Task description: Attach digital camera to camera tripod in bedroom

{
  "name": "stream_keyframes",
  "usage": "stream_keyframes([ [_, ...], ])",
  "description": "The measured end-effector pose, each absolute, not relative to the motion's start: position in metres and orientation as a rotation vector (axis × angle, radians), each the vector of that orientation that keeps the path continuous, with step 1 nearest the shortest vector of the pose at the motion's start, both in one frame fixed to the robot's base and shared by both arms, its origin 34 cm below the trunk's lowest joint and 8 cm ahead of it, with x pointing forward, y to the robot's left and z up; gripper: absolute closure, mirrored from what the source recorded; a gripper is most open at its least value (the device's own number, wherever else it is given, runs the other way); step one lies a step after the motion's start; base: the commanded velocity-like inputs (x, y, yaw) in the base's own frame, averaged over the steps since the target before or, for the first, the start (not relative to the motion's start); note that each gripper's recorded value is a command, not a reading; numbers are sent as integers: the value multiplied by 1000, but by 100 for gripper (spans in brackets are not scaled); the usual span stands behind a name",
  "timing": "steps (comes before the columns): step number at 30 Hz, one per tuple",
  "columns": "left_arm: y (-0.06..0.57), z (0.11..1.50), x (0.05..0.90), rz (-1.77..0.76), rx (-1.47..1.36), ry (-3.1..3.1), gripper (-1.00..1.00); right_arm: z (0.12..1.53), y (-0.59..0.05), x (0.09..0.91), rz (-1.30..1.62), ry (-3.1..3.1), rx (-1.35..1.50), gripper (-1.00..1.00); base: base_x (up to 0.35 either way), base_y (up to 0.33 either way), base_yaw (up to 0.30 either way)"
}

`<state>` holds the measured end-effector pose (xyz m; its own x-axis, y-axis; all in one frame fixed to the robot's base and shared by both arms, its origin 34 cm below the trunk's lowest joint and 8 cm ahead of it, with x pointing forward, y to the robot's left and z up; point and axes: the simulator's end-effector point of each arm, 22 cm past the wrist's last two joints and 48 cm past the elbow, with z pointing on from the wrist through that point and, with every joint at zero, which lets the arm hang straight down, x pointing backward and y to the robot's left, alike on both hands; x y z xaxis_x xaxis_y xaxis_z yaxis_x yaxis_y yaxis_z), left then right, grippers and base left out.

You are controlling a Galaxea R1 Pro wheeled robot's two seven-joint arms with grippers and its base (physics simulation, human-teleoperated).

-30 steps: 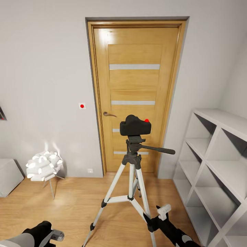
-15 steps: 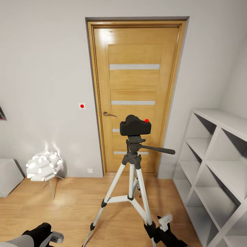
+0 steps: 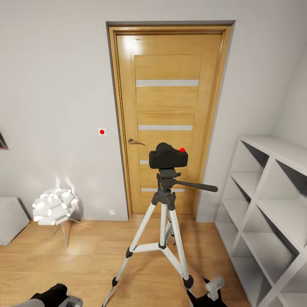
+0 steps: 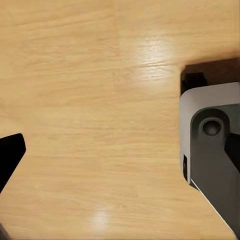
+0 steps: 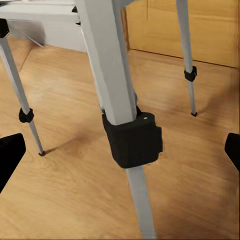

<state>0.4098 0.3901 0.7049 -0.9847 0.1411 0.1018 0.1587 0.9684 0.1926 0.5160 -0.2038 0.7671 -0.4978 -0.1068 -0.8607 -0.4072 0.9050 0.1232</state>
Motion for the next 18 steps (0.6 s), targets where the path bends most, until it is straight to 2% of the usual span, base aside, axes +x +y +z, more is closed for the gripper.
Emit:
stream_keyframes([
  [18,371,675,324,-248,-260,-2914,-100,700,-308,400,84,2317,-247,-100,0,0,0],
])
